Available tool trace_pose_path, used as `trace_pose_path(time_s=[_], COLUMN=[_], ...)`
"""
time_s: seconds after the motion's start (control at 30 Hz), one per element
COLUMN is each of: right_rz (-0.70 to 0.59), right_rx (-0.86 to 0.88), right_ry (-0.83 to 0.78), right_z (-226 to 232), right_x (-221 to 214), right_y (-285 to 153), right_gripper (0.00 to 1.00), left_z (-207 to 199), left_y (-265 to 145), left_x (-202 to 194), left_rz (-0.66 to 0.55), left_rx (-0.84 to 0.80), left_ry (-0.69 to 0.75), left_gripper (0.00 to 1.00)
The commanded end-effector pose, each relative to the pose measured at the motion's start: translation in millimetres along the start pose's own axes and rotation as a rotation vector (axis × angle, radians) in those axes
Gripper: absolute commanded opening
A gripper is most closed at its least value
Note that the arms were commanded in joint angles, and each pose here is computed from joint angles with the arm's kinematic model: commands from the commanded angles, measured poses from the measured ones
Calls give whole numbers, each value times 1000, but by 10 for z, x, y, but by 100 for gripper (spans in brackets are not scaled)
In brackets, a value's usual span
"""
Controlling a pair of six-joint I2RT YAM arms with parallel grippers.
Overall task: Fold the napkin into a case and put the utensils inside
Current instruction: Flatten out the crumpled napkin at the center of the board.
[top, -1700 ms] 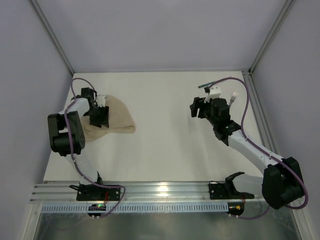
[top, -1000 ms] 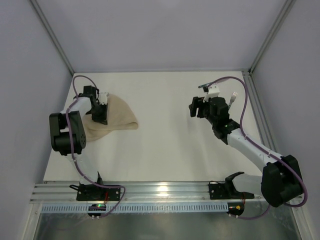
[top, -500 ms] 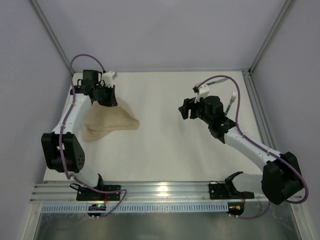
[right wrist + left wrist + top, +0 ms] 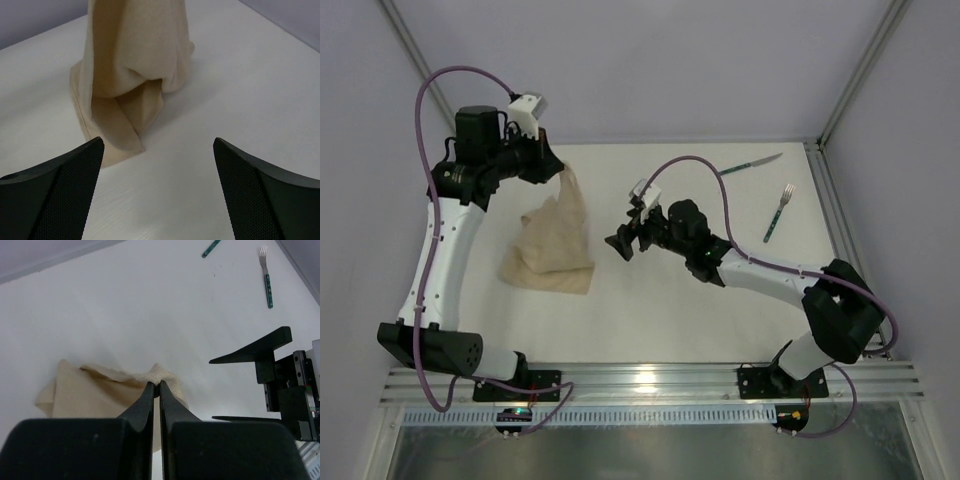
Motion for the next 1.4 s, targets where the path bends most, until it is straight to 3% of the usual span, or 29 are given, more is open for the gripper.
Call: trace_pose_path(time_s=[0.0,0.1,0.2,0.5,0.77,0.9,1.0,1.03,1.13,1.17,1.3,1.37], right_rz=[-200,-213,-132,22,124,144,144,139,121,105,66,106], right_rx=[111,178,243,178,125,136,122,121,112,87,-72,-219], right_ry=[-70,-83,-34,18,82,112,117,117,117,113,64,31], right_z=[335,506,583,513,416,425,411,411,407,378,98,-212], right_x=[445,428,197,-593,-1041,-1158,-1195,-1177,-1098,-1008,-636,-517], right_y=[206,355,553,885,1093,1126,1136,1136,1111,1060,820,647], right_gripper=[94,95,94,93,84,71,54,42,21,5,4,4], left_z=[-72,-73,-14,-11,-2,25,50,51,106,136,352,420], left_y=[-70,-92,-112,-172,-314,-345,-367,-380,-413,-428,-552,-617], left_x=[-25,-18,7,72,211,248,242,253,247,247,217,218], left_rz=[16,11,2,-16,-45,-53,-52,-56,-57,-58,-68,-77], left_rx=[-17,-7,38,60,103,123,136,138,167,183,242,254], left_ry=[-50,-45,-36,-35,-12,-12,-17,-16,-21,-25,-57,-67], left_gripper=[0,0,0,0,0,0,0,0,0,0,0,0])
Point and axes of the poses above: each gripper's point midway between its finger pads, its own y axis out along the fingers, its own z axis along the line the jaws close on, x = y × z, the point moved 4 cm from there along -y, back along the fingers, and after that the axes turned 5 degrees about y, right-handed, at the moved point
